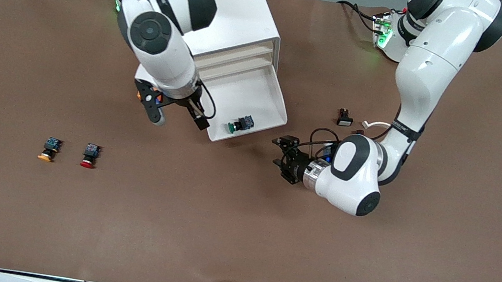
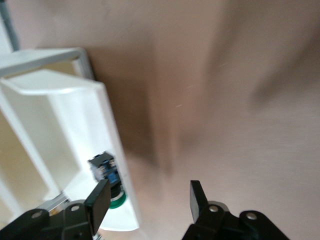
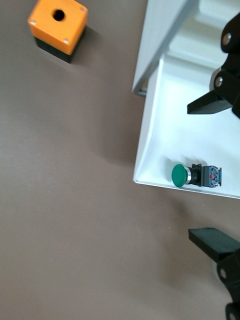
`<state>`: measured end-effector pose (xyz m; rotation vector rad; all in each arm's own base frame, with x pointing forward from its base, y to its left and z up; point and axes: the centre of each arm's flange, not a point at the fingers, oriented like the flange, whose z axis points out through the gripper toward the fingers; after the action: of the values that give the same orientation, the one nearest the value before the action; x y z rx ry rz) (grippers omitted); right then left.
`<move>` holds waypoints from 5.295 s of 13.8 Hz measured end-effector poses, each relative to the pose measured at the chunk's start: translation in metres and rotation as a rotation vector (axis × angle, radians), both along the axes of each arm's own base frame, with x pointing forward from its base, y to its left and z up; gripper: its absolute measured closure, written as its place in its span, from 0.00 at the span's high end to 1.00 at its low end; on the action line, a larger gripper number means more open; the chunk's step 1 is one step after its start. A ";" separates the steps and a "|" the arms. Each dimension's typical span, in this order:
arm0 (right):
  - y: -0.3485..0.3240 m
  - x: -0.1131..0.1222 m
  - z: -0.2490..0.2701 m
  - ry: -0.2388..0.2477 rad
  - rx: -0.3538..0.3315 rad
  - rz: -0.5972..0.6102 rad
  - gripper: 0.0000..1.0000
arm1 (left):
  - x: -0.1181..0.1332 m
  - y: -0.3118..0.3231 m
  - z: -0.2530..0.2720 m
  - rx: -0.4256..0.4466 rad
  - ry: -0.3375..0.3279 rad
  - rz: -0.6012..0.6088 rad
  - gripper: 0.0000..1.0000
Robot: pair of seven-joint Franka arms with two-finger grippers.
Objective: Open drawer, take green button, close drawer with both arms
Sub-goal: 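Grasp the green push button in the drawer with the right gripper, then carry the green button out while the left gripper pushes the drawer, then push the drawer shut with the left gripper and withdraw it, then place the green button beside the red button with the right gripper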
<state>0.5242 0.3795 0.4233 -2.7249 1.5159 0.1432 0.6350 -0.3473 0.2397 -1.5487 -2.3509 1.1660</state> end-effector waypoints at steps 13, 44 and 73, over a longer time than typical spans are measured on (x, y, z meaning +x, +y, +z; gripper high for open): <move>0.097 -0.047 -0.143 -0.029 -0.107 -0.066 1.00 | 0.033 0.046 0.089 0.130 -0.617 -0.781 1.00; -0.260 0.125 -0.143 -0.101 -0.065 0.886 0.41 | -0.205 -0.227 -0.016 -0.111 -0.632 -1.200 1.00; -0.351 0.110 -0.054 0.010 0.015 1.017 1.00 | -0.016 0.202 0.323 0.127 -0.817 -1.397 1.00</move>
<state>0.6344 0.0289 0.3690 -3.1566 -0.0036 0.1665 0.6190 -0.1451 0.5623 -3.0040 -0.7837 0.0133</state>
